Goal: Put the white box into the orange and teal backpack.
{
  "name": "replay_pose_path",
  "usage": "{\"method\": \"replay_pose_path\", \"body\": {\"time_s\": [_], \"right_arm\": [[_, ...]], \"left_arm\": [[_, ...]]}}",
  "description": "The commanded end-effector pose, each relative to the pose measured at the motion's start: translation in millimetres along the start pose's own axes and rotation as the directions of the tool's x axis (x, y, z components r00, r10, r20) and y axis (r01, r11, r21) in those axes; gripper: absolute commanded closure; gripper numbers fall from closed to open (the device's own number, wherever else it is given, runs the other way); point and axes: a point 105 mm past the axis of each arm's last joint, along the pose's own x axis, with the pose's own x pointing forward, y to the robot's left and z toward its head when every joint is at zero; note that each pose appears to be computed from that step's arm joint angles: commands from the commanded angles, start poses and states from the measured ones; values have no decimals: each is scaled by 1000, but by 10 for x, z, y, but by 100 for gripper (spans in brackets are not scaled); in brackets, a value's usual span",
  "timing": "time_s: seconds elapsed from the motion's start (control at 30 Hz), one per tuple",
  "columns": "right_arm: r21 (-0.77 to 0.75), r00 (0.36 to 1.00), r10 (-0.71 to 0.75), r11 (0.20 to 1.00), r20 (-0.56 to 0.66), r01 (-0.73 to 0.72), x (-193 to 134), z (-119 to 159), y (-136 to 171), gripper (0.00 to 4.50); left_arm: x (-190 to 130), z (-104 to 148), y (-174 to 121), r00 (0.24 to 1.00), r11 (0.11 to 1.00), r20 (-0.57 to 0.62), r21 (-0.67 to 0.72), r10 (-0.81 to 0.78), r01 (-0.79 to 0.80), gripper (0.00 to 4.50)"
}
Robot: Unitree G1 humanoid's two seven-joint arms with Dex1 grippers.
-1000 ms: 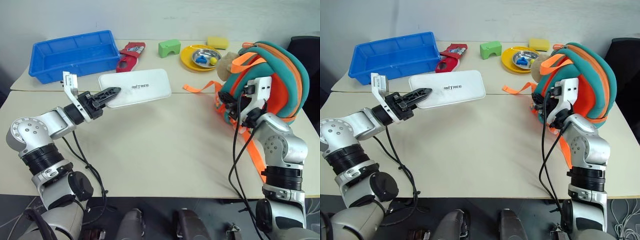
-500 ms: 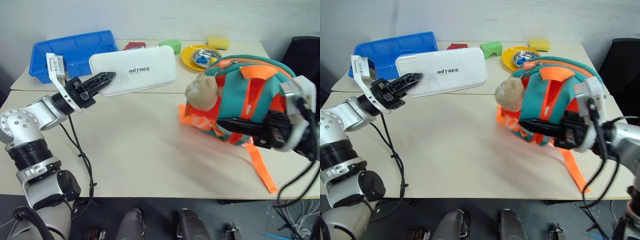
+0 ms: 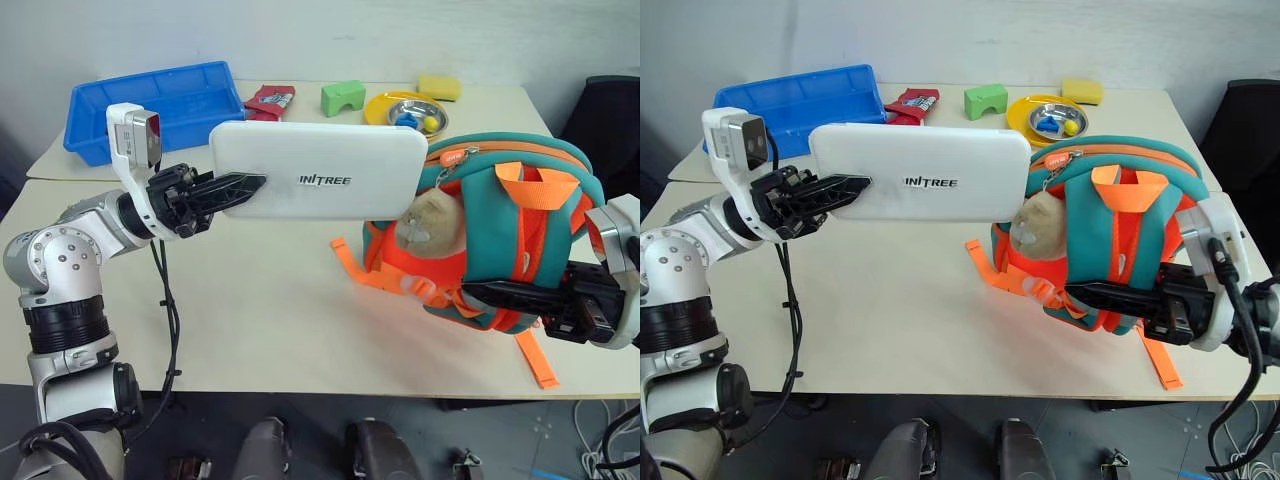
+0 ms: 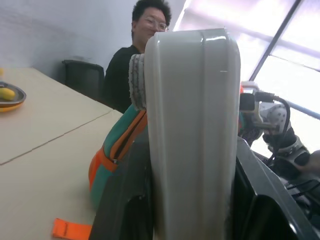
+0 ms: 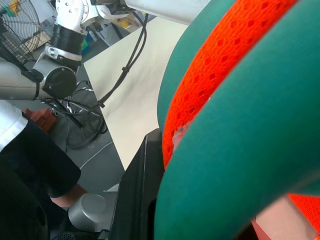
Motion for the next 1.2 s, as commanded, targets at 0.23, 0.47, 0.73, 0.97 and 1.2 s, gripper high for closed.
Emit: {"method": "replay_pose_path", "body": {"time_s": [0.23,0.47,0.73,0.97,1.2], "right_arm": [[-54,999,21,998,41,-19,-96,186,87,444],[-46,998,38,998,44,-36,-69,193,124,444],[-30,999,39,999,31,-38,-131,183,175,444],[-28,999,39,999,32,-38,-109,165,209,444],[-10,997,72,997,28,-72,-136,168,310,444]], "left_arm": [[138,265,44,993,987,33,119,-110,105,319],[356,158,217,994,981,4,160,-112,110,319],[360,419,234,986,975,56,168,-155,144,319],[415,224,300,988,971,-24,184,-151,153,319],[603,162,338,985,950,-70,260,-160,172,319]]}}
